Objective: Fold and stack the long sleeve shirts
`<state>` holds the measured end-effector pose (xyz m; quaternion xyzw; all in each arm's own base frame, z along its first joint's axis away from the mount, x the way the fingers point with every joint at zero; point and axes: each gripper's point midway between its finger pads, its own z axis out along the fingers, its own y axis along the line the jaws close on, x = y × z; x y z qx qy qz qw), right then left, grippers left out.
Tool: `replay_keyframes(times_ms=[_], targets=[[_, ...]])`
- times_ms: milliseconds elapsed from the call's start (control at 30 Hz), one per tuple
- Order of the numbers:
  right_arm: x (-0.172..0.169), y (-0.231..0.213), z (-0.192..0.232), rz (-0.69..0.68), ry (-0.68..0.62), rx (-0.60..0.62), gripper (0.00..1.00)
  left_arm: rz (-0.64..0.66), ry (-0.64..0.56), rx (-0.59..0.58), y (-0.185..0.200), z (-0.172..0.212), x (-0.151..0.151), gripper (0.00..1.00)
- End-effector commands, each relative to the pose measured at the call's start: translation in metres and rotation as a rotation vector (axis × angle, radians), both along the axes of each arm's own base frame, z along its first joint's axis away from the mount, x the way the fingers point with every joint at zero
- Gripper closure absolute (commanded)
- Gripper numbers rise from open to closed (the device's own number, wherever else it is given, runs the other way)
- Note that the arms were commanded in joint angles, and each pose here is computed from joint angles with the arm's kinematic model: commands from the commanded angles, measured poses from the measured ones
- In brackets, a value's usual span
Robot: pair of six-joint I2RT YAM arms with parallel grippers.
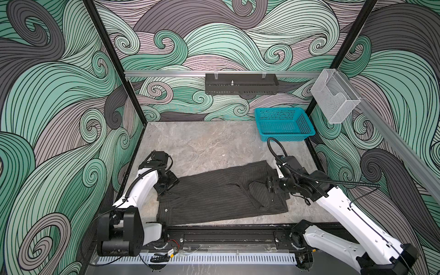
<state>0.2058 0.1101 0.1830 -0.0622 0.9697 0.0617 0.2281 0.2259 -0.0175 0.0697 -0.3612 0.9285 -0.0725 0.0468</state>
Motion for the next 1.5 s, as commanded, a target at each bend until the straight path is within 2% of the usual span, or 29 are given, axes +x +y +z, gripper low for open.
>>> replay_keyframes(times_ms=[0, 167, 300, 533, 667, 767, 867, 1033, 1267, 1467], targets=[[0.032, 0.003, -0.011, -0.03, 0.014, -0.038, 0.19, 0.016, 0.036, -0.052, -0.008, -0.018, 0.004, 0.38], [0.082, -0.001, -0.059, -0.128, 0.104, -0.018, 0.2, 0.024, 0.107, -0.045, -0.006, -0.047, 0.014, 0.35], [0.103, 0.002, -0.1, -0.174, 0.197, 0.033, 0.21, 0.021, 0.148, -0.038, -0.004, -0.063, 0.028, 0.36], [0.105, -0.011, -0.159, -0.31, 0.328, 0.095, 0.4, -0.029, 0.166, -0.048, -0.007, -0.073, 0.082, 0.41], [0.099, -0.018, -0.17, -0.347, 0.346, 0.091, 0.42, -0.086, 0.139, -0.07, -0.013, -0.063, 0.118, 0.4], [0.097, -0.021, -0.171, -0.361, 0.348, 0.099, 0.41, -0.117, 0.09, -0.049, -0.007, -0.042, 0.133, 0.38], [0.095, -0.022, -0.168, -0.365, 0.339, 0.119, 0.37, -0.117, 0.061, -0.023, 0.004, -0.02, 0.128, 0.36], [0.086, -0.027, -0.155, -0.378, 0.305, 0.142, 0.35, -0.085, 0.048, -0.027, 0.017, -0.008, 0.099, 0.35], [0.076, -0.033, -0.159, -0.407, 0.336, 0.182, 0.38, -0.068, 0.071, -0.131, -0.001, -0.03, 0.077, 0.39], [0.072, -0.037, -0.168, -0.428, 0.362, 0.202, 0.42, -0.044, 0.061, -0.18, -0.009, -0.043, 0.084, 0.48]])
